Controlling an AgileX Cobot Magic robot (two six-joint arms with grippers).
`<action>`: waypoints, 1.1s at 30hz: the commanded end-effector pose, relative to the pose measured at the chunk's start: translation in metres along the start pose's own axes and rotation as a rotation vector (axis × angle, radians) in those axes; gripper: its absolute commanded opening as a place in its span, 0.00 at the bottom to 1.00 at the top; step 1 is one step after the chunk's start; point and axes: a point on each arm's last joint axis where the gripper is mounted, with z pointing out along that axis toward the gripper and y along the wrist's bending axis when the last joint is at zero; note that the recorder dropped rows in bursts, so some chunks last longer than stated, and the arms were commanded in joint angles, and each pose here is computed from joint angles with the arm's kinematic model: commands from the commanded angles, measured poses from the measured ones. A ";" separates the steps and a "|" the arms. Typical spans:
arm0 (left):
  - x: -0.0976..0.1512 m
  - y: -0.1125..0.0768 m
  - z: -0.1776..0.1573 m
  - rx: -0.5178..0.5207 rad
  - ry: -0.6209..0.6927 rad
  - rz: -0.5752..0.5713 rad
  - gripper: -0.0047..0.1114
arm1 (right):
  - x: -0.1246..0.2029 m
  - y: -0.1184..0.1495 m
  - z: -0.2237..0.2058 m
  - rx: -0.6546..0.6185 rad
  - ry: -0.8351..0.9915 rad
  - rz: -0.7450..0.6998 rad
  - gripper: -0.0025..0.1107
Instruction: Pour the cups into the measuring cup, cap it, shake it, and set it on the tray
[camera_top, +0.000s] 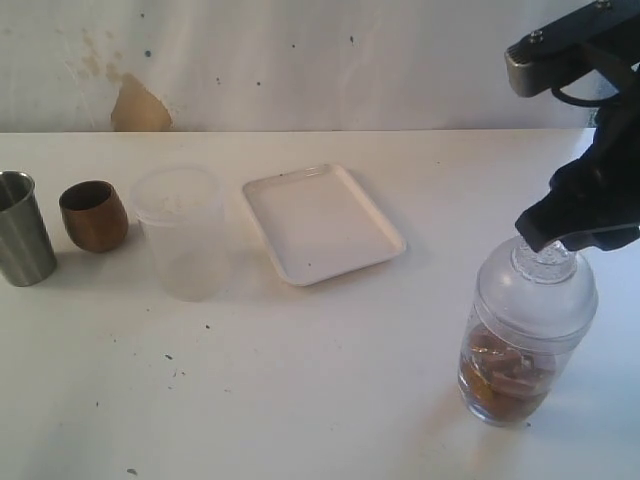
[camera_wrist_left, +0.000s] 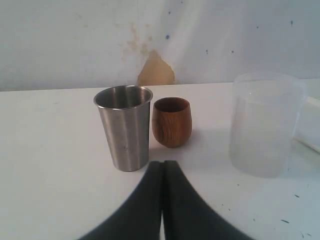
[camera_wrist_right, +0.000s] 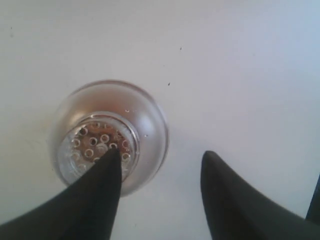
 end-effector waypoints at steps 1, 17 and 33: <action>0.001 0.000 0.000 0.000 -0.004 0.001 0.04 | 0.001 -0.001 0.000 0.013 0.002 0.008 0.43; 0.001 0.000 0.000 0.000 -0.004 0.001 0.04 | 0.010 0.000 0.013 0.045 0.053 -0.015 0.43; 0.001 0.000 0.000 0.000 -0.004 0.001 0.04 | 0.000 0.002 0.014 0.022 -0.054 -0.014 0.43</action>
